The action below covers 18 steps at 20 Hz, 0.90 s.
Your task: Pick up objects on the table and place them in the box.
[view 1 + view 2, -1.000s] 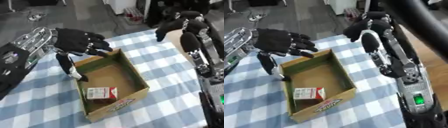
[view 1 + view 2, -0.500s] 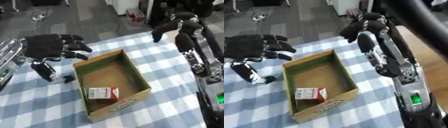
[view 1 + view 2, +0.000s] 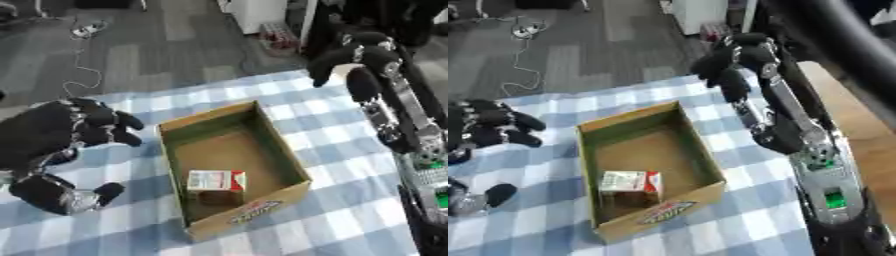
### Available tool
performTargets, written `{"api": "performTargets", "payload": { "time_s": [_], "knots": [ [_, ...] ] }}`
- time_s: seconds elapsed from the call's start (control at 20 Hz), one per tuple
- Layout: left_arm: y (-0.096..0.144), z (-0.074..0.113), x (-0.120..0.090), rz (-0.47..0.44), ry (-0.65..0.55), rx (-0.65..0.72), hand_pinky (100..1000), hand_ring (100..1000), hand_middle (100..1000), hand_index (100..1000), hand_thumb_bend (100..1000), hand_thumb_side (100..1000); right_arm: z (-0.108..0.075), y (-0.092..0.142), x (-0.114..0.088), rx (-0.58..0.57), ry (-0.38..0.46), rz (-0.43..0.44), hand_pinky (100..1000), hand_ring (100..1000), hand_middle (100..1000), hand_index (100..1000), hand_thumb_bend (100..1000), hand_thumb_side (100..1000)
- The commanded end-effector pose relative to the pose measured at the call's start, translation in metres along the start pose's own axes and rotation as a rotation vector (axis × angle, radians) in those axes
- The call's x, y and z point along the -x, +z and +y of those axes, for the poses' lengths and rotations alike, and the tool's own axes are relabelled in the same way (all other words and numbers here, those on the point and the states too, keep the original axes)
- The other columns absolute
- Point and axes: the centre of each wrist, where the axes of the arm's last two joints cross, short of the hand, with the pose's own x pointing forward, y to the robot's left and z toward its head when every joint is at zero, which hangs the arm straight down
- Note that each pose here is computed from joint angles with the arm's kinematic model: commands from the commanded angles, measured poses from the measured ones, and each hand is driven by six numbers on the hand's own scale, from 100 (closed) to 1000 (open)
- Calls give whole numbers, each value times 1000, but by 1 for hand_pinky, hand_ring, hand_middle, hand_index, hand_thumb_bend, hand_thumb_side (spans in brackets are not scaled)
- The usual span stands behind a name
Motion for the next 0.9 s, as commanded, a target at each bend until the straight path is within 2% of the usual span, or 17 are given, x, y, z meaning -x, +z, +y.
{"api": "performTargets", "payload": {
  "time_s": [0.05, 0.1, 0.2, 0.4, 0.55, 0.9],
  "knots": [
    [1, 16, -1, 73, 20, -176, 511, 563, 663, 725, 168, 1000, -10, 3, 0, 8, 47, 14, 391, 434, 505, 685, 100, 1000],
    [2, 19, 1, 112, 31, -258, 540, 557, 643, 716, 167, 1000, -11, 4, 0, 8, 57, 24, 391, 434, 505, 685, 100, 1000],
    [2, 20, 2, 180, 68, -407, 528, 533, 625, 712, 165, 1000, -12, 6, 1, 9, 72, 38, 391, 434, 507, 686, 100, 1000],
    [-2, 11, -2, 254, 217, -596, 457, 493, 598, 709, 159, 1000, -13, 8, 1, 14, 91, 51, 395, 438, 507, 687, 100, 1000],
    [-5, 6, -5, 250, 352, -635, 467, 500, 603, 713, 158, 1000, -14, 7, 1, 26, 97, 54, 395, 437, 507, 686, 100, 1000],
    [3, 3, -6, 255, 416, -621, 451, 495, 598, 714, 156, 1000, -14, 5, 1, 27, 99, 44, 394, 437, 506, 684, 100, 1000]
  ]
}}
